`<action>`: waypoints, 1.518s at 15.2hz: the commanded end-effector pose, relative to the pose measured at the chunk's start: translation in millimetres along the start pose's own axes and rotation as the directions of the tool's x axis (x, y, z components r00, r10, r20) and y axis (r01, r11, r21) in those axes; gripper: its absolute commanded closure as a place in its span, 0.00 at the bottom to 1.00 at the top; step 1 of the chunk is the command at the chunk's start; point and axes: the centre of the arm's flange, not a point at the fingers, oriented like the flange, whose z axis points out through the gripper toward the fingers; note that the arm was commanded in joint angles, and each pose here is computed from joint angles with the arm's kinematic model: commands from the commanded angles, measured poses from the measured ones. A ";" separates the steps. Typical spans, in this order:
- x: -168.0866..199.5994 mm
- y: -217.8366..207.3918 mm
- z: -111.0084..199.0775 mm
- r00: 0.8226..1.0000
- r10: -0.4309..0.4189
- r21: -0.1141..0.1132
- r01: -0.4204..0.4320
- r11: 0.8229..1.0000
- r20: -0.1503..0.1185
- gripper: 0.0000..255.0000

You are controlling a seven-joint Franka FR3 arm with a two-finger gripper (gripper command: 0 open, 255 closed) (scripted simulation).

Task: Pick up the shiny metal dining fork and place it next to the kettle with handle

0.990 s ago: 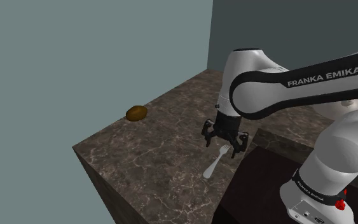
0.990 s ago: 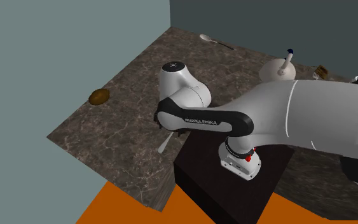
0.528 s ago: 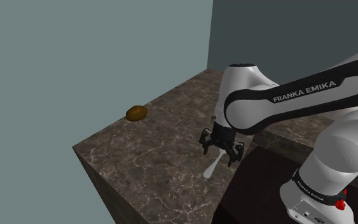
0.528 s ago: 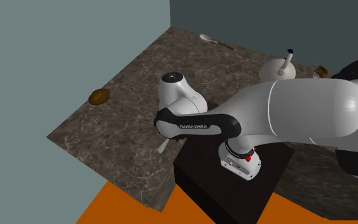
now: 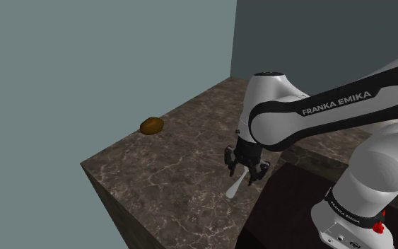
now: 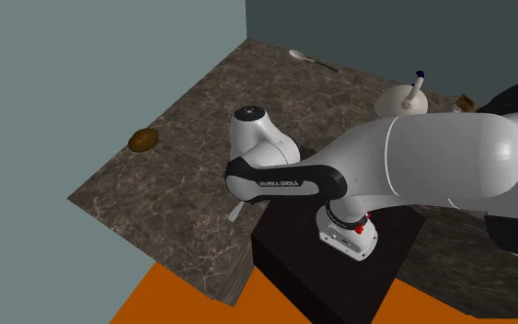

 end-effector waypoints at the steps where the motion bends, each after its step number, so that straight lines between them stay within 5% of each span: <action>1: 0.0 0.0 0.0 1.000 0.000 0.000 0.000 1.000 0.000 1.00; 9: 0.0 0.0 0.1 1.000 0.000 0.000 0.000 1.000 0.000 1.00; 23: -10.7 -0.8 -73.1 1.000 0.000 0.000 0.000 1.000 0.000 1.00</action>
